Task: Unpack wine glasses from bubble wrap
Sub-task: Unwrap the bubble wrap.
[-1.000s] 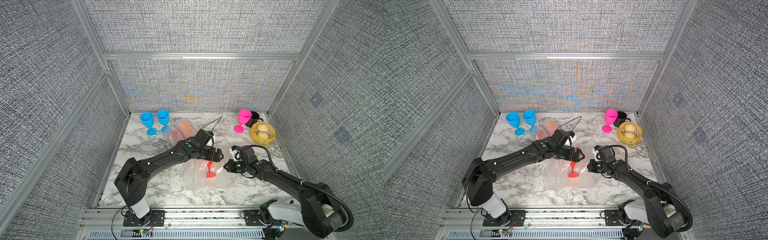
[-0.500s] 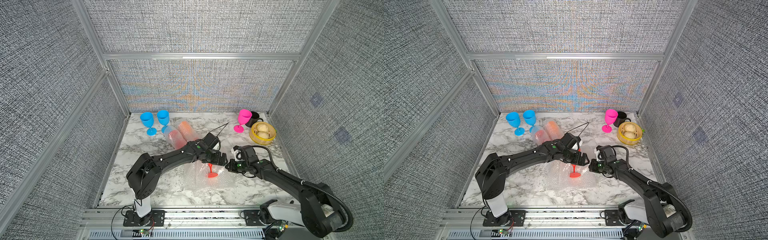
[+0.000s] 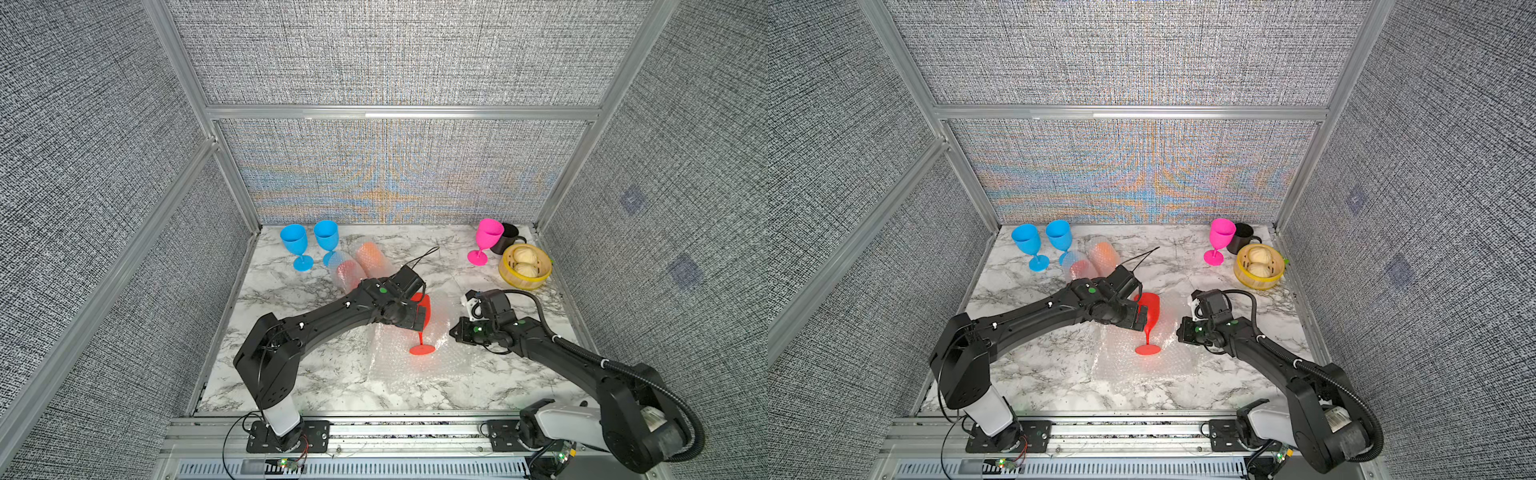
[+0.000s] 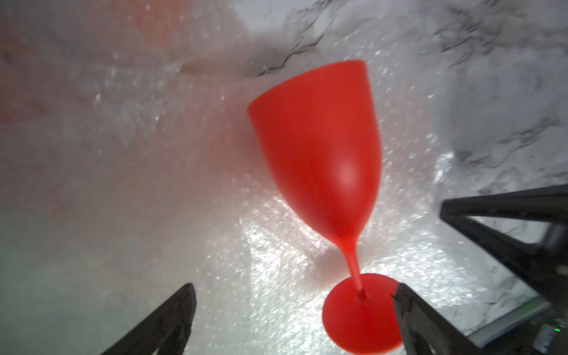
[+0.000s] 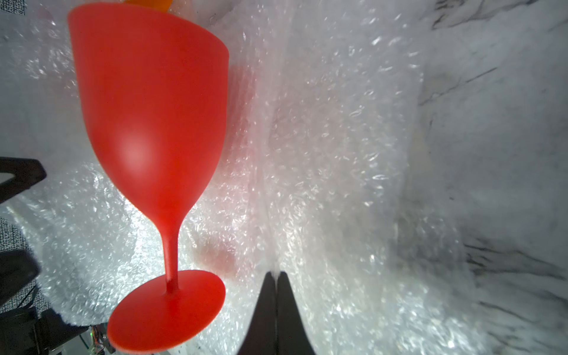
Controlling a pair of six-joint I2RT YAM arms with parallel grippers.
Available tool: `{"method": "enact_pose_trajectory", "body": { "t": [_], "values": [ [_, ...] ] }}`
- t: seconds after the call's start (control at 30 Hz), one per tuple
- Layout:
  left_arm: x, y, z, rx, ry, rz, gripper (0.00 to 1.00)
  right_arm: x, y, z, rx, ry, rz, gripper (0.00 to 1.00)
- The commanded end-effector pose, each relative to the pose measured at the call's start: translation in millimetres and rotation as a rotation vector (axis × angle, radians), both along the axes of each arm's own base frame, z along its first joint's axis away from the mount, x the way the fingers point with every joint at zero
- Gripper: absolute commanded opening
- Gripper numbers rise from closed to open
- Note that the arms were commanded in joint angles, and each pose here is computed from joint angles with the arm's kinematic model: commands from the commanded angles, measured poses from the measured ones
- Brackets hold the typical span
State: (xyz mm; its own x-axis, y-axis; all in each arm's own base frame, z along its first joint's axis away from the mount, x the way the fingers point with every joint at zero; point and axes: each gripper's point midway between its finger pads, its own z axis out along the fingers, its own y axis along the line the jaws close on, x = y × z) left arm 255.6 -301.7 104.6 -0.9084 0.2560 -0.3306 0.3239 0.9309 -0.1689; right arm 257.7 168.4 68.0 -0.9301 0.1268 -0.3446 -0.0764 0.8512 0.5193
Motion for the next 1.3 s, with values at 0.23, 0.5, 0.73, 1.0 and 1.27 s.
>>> {"method": "enact_pose_trajectory", "body": {
  "t": [0.23, 0.5, 0.73, 1.0, 1.27],
  "values": [
    [5, 21, -11, -0.024, 0.0, 0.063, 0.99, 5, -14, 49, -0.087, -0.102, -0.009, 0.31],
    [6, 15, -9, -0.121, 0.005, 0.084, 0.98, -8, 25, 74, -0.058, -0.083, 0.125, 0.4],
    [8, 20, -11, -0.133, 0.007, 0.103, 0.98, -13, 63, 36, -0.112, 0.031, 0.235, 0.45],
    [10, 24, -8, -0.189, 0.019, 0.137, 0.98, -4, 91, 3, -0.088, 0.092, 0.259, 0.45],
    [14, 24, 18, -0.28, 0.006, 0.164, 0.98, -6, 90, -23, -0.125, 0.111, 0.244, 0.15]
  ]
}}
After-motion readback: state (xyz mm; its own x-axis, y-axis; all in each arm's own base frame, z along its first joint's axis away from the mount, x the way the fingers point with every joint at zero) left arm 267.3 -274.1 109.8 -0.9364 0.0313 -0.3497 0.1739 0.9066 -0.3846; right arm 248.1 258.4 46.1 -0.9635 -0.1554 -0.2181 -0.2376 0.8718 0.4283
